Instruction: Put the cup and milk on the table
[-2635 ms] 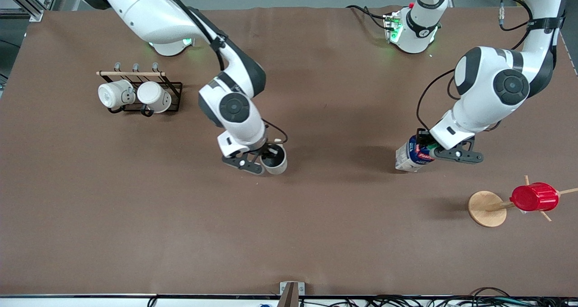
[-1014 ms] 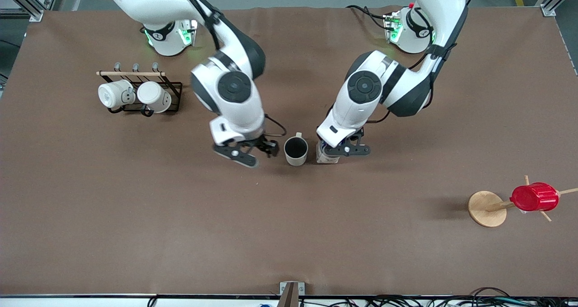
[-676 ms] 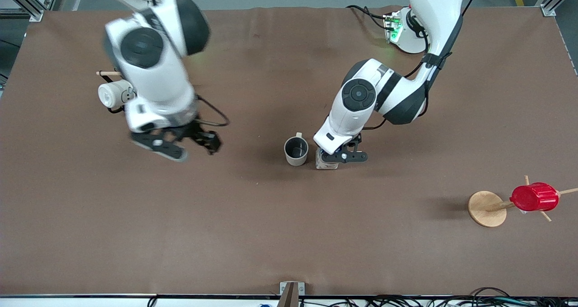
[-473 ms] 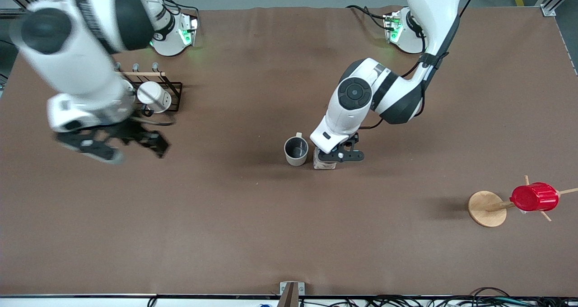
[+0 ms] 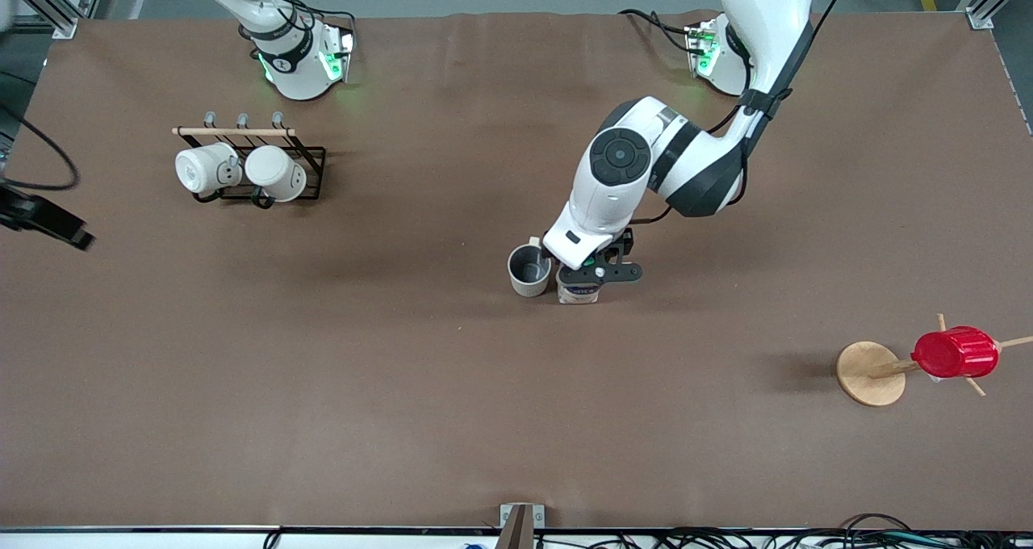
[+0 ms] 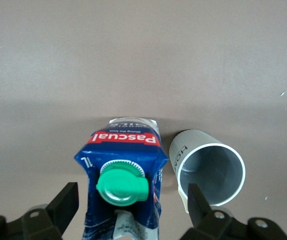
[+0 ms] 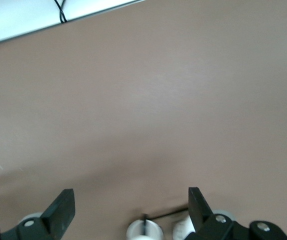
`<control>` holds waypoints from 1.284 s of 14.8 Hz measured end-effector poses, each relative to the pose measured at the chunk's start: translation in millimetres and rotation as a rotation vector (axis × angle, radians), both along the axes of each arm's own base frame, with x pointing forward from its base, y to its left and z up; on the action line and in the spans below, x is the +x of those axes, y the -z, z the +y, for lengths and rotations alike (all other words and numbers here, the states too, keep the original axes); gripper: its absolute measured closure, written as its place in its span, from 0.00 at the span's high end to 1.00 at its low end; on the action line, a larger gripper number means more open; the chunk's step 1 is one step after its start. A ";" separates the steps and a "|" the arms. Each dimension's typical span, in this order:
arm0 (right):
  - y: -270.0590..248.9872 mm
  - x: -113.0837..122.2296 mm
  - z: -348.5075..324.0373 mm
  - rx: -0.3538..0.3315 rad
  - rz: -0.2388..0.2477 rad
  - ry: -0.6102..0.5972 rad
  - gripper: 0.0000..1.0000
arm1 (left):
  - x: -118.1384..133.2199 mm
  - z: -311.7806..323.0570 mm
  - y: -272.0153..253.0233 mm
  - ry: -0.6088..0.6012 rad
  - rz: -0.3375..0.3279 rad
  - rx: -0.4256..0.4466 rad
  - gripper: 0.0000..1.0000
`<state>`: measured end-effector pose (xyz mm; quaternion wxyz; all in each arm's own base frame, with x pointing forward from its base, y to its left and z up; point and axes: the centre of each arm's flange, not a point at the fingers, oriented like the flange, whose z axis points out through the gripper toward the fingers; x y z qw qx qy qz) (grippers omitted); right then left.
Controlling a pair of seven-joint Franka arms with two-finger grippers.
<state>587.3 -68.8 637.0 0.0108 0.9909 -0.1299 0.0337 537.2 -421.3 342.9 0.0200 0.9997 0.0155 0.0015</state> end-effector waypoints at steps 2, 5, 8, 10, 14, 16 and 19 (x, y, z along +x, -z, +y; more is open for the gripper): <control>-9.9 -18.2 -39.2 0.033 0.024 -0.033 1.00 | 2.9 3.1 -3.4 -0.003 -0.006 0.001 0.99; -17.4 -34.6 -59.9 0.055 0.040 -0.054 1.00 | 11.0 18.6 -21.6 0.001 -0.021 0.003 0.99; -13.6 -37.6 -53.4 0.060 0.050 -0.065 1.00 | 24.6 53.7 -49.6 0.017 -0.040 0.009 0.99; -11.7 -37.2 -49.4 0.061 0.055 -0.072 1.00 | 30.3 82.9 -69.9 0.038 -0.035 0.027 0.99; -11.1 -36.5 -42.6 0.061 0.057 -0.085 1.00 | 37.7 142.4 -116.8 0.078 -0.001 0.003 0.99; -11.1 -35.9 -39.5 0.053 0.059 -0.091 1.00 | 40.0 169.0 -141.6 0.081 -0.011 -0.015 0.99; -11.4 -34.7 -32.4 0.040 0.061 -0.105 1.00 | 39.2 196.4 -175.4 0.070 -0.039 -0.045 1.00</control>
